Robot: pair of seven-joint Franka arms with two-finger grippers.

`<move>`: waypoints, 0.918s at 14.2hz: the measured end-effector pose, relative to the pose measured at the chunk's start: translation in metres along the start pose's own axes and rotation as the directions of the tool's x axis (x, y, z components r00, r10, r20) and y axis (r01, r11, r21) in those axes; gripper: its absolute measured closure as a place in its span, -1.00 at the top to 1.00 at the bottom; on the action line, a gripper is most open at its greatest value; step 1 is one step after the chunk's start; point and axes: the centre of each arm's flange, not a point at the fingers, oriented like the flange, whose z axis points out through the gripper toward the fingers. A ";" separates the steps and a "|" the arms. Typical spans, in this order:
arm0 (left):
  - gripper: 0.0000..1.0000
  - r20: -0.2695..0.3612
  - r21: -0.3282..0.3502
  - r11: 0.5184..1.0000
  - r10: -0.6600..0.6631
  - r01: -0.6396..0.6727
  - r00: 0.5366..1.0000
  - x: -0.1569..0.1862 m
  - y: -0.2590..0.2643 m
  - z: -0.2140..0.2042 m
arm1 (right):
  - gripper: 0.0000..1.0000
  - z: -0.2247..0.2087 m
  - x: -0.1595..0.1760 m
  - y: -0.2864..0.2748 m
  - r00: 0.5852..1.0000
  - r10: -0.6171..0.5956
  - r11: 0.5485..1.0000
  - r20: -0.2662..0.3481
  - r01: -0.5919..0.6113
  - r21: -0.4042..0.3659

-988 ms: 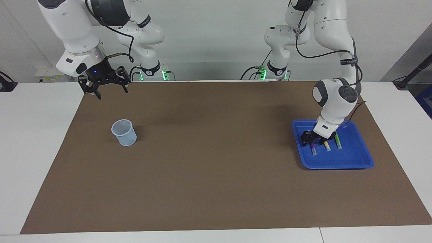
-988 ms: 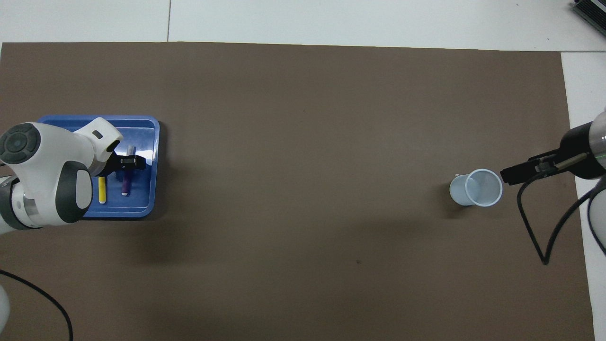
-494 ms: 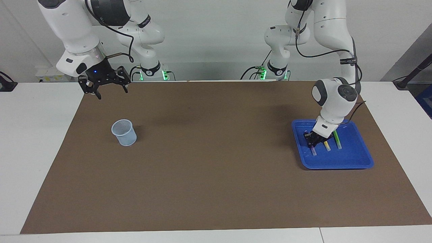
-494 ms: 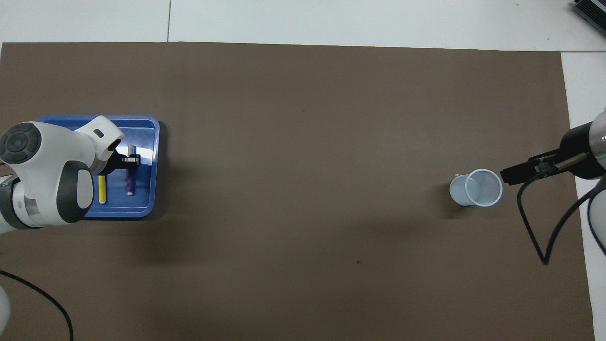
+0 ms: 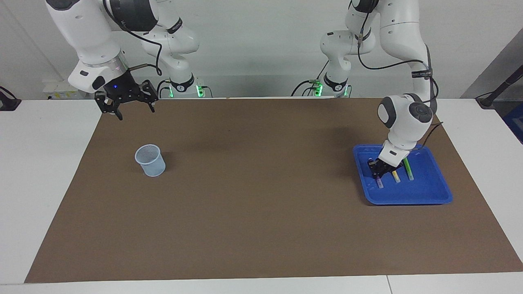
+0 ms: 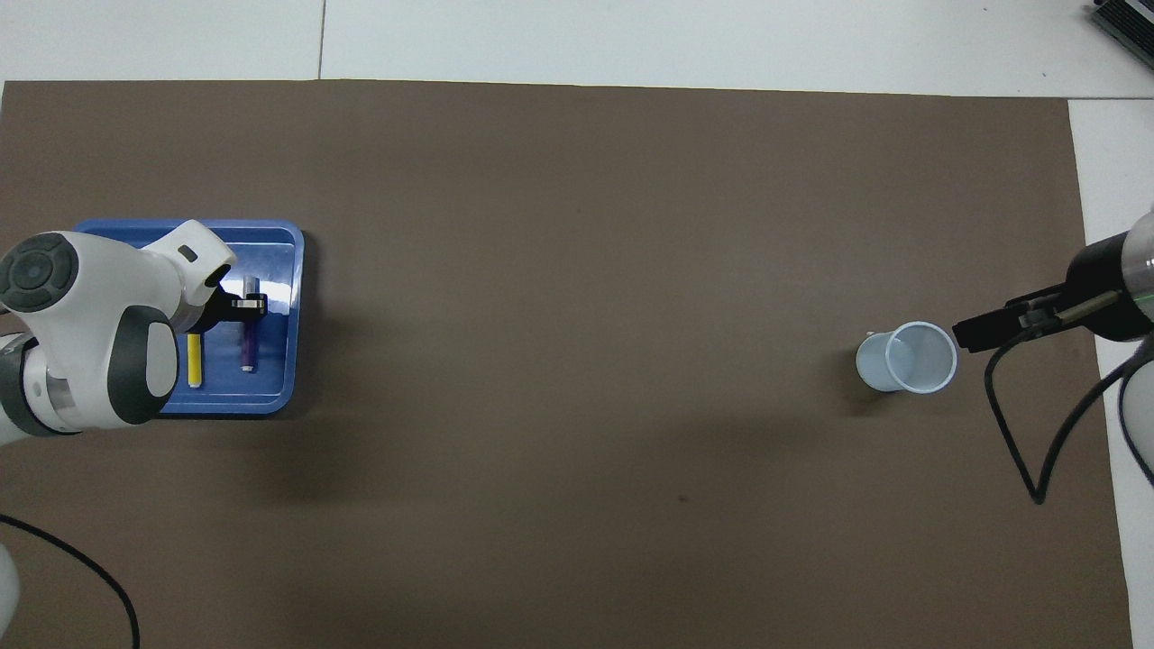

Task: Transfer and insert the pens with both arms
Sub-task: 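Lift the purple pen with the left gripper while the right gripper approaches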

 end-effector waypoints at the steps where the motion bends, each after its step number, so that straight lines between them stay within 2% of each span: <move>1: -0.67 0.009 0.000 1.000 -0.002 0.002 1.000 0.001 -0.001 -0.001 | 1.00 0.000 0.000 0.000 1.000 0.000 1.000 0.002 0.000 0.000; 7: -0.67 0.072 -0.003 0.999 -0.037 0.038 0.997 0.025 -0.002 -0.046 | 1.00 -0.013 -0.005 -0.010 1.000 -0.015 1.000 -0.019 0.015 -0.005; 10: -0.67 0.080 -0.004 0.989 -0.149 0.150 0.986 0.030 0.008 -0.068 | 1.00 -0.017 -0.008 -0.009 1.000 -0.012 1.000 -0.027 0.012 -0.006; 13: -0.67 0.092 -0.078 0.943 -0.318 0.325 0.944 0.030 0.027 -0.093 | 1.00 -0.013 -0.011 -0.012 1.000 -0.017 1.000 -0.012 0.017 0.004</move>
